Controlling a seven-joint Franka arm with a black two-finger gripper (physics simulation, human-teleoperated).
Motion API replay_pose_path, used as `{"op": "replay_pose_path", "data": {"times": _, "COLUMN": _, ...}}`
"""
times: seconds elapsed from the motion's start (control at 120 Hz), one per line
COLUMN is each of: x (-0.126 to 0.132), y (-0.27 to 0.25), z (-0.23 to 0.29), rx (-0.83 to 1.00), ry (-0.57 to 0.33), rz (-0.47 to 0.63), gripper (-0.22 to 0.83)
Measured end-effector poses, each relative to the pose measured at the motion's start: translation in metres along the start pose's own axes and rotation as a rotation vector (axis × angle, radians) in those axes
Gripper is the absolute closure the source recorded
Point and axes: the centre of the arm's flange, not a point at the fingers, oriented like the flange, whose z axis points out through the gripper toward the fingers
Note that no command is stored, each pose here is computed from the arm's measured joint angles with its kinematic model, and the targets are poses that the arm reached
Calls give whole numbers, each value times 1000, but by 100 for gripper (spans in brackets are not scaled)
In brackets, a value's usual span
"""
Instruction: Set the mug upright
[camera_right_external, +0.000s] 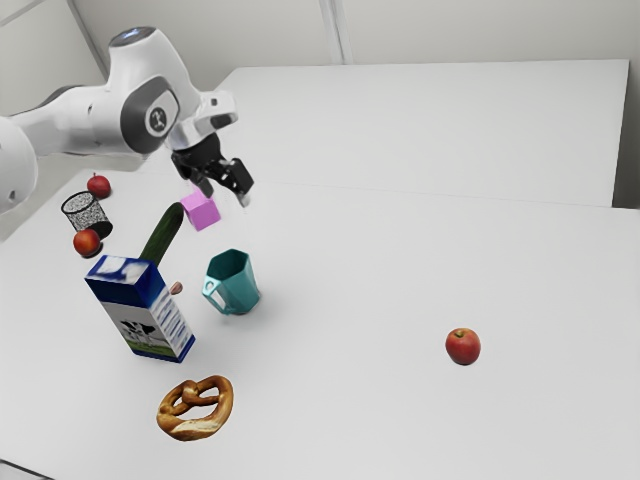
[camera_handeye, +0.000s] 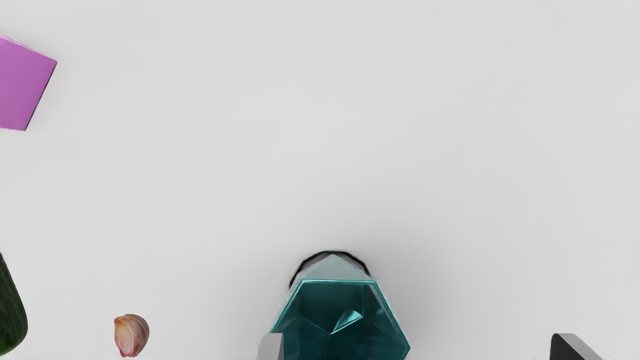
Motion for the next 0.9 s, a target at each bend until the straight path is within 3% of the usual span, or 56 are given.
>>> {"op": "replay_pose_path", "data": {"times": 0.367, "x": 23, "y": -34, "z": -105, "rx": -2, "ry": -47, "rz": -65, "gripper": 0}}
{"op": "replay_pose_path", "data": {"times": 0.508, "x": 36, "y": -35, "z": -97, "rx": -16, "ry": -108, "rz": -64, "gripper": 0}}
{"op": "replay_pose_path", "data": {"times": 0.9, "x": 30, "y": -29, "z": -90, "rx": -43, "ry": -183, "rz": -61, "gripper": 0}}
